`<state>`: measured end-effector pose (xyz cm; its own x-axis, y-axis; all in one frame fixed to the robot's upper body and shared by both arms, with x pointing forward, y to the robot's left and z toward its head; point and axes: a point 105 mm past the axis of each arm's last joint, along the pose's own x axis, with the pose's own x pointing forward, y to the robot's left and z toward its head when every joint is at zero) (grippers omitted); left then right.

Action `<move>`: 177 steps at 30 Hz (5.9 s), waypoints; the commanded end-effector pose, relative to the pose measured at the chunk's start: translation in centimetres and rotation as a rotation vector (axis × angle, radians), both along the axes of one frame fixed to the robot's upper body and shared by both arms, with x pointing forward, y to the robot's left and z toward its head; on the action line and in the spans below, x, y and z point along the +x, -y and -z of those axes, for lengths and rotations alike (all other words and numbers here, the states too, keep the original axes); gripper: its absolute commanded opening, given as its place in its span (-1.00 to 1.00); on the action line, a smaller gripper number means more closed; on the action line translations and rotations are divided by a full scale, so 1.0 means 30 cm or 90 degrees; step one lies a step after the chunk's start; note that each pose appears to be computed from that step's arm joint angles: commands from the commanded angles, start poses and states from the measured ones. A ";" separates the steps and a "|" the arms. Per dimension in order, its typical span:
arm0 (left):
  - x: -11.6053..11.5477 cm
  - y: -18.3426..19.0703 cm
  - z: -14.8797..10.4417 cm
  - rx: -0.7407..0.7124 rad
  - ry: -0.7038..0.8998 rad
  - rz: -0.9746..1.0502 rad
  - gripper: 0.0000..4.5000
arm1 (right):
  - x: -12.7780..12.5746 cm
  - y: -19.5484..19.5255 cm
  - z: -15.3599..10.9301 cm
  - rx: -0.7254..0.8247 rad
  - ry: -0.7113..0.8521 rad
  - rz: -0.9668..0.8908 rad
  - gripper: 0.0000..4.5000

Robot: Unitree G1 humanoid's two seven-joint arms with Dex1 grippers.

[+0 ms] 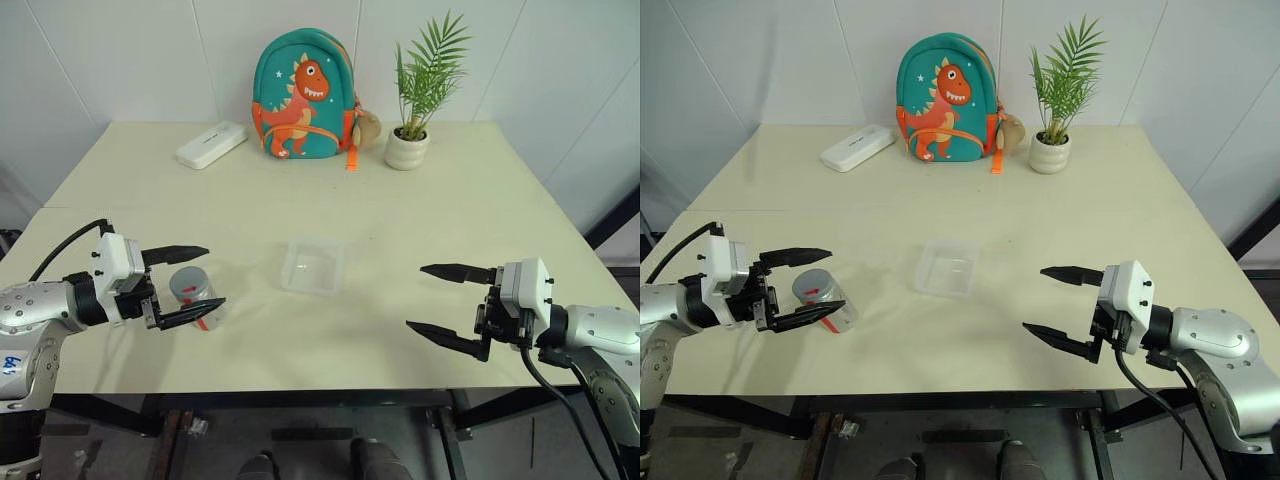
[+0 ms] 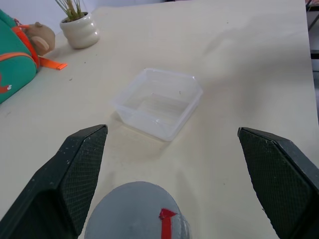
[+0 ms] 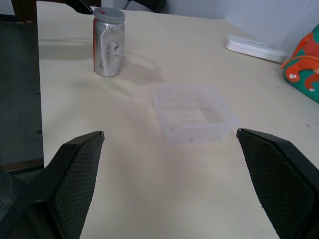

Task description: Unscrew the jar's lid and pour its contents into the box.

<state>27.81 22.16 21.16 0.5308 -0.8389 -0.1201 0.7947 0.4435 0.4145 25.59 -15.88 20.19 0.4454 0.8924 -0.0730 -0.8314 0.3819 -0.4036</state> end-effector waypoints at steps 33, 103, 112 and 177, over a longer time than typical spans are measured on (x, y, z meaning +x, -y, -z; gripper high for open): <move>-0.131 -0.084 0.256 -0.218 0.089 -0.494 0.98 | 0.039 -0.345 -0.198 0.134 0.106 -0.330 1.00; 0.015 0.100 0.198 -0.327 0.157 -0.725 0.98 | -0.014 -0.391 -0.179 0.162 0.016 -0.364 1.00; 0.070 0.085 0.217 -0.320 0.137 -0.734 0.81 | 0.007 -0.378 -0.156 0.171 -0.014 -0.347 1.00; 0.020 0.012 0.210 -0.282 0.116 -0.659 0.99 | 0.012 -0.377 -0.119 0.190 -0.036 -0.306 1.00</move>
